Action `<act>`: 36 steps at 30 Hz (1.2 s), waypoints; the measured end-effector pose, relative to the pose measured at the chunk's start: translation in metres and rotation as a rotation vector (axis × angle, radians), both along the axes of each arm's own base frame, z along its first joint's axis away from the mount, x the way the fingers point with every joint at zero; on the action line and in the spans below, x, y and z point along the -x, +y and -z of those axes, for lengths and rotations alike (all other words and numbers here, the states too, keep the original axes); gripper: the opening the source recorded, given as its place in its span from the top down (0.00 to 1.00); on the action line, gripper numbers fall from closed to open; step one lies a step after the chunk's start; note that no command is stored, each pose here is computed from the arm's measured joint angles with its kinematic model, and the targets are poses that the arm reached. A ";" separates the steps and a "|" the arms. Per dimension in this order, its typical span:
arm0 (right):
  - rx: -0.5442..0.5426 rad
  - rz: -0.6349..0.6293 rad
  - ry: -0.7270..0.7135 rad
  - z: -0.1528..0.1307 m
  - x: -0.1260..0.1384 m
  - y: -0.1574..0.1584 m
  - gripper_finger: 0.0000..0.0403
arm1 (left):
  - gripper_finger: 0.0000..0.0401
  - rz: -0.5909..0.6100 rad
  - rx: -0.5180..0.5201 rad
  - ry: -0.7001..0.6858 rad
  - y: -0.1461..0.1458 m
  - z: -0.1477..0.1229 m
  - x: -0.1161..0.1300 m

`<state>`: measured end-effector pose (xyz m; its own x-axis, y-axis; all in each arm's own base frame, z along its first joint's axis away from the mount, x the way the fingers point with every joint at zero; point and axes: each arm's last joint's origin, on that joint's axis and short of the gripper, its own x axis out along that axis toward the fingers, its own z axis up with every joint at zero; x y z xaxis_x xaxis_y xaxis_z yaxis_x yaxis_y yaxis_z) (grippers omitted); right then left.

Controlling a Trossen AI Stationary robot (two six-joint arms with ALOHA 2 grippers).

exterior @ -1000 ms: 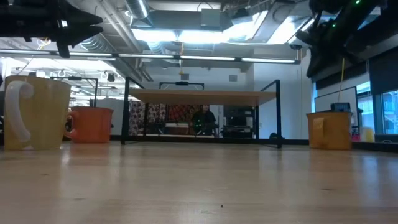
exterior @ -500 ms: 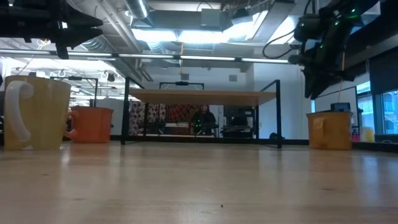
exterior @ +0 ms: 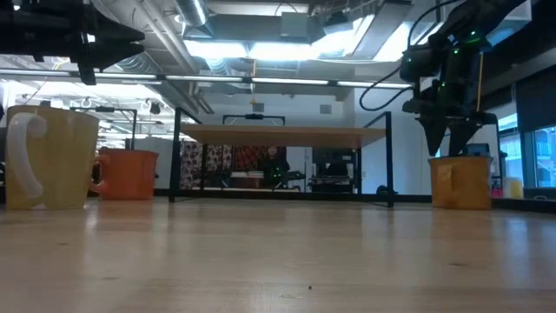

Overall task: Place coffee mugs
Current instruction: Put the dark yellow mug on the shelf

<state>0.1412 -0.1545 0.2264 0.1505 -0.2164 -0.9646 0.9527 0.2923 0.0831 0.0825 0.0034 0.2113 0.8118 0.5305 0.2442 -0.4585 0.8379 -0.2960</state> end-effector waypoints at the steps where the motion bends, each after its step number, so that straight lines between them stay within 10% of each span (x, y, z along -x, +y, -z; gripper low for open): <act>1: -0.002 -0.002 0.011 0.002 -0.001 -0.001 0.48 | 0.68 0.000 0.001 0.004 0.000 0.001 0.000; 36: -0.011 -0.112 0.125 0.028 -0.009 -0.012 0.97 | 0.68 -0.017 0.007 0.009 0.000 0.001 0.000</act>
<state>0.1507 -0.1669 0.1987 0.0523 -0.1943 -0.9796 0.9172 0.3973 -0.0298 0.0825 0.0038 0.2104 0.8046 0.5461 0.2330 -0.4759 0.8278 -0.2970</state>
